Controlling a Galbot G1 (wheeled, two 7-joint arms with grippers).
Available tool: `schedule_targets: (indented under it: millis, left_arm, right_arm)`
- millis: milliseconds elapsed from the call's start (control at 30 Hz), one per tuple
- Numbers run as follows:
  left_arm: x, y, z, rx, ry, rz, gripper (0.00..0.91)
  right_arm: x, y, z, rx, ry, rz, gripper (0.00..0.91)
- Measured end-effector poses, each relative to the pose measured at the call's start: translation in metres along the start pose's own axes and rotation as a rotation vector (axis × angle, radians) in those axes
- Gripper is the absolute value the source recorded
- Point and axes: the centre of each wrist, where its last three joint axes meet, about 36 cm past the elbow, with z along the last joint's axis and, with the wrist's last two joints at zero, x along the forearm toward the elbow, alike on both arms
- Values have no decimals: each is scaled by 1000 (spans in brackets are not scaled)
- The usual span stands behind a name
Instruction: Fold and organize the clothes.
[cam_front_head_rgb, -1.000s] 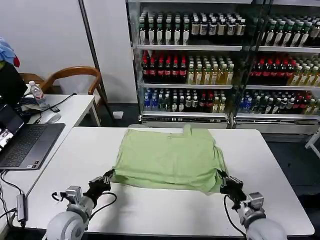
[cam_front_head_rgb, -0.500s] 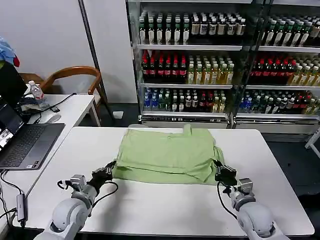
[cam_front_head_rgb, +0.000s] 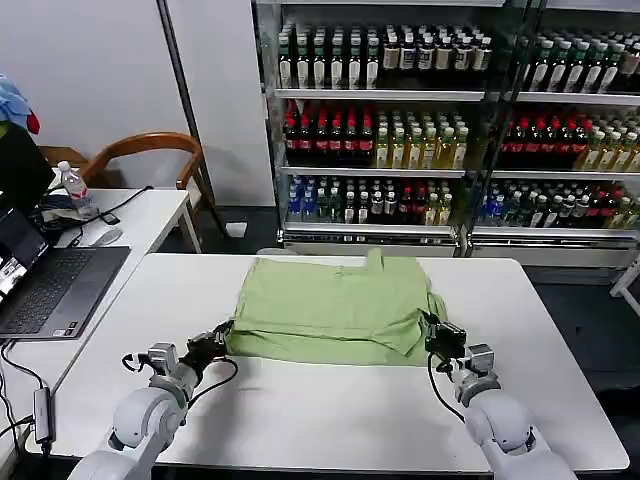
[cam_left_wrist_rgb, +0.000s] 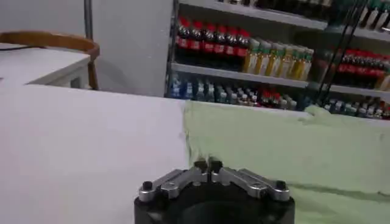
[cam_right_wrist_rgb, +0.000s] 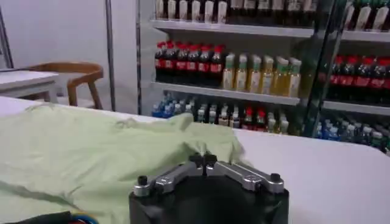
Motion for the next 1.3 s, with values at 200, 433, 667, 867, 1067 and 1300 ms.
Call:
schedule_targets:
  millis: [200,433,667,867,1067,1300]
  left_arm:
    - [-6,1,-1,-13,6,-4,907]
    - [-4,8,-4,-35,-19,-3,907]
    - [13,15,-13,-60,-76,-2,907]
    - [35,17,-11,-84,-85,-11,907]
    - [52,6,2,-113,-50,-11,907]
    - [54,-6,14,-135,-2,-27,907]
  right_arm:
    - [-2,-2,5,-11,16,8,907]
    - [-11,-7,1,-30,1,51,907]
    - [-10,-13,-5,-35,-23,90,907]
    - [8,-19,-7,-15,-32,103,907]
    - [35,-14,-4,6,-20,101,907]
    - [60,-5,6,5,30,106,907]
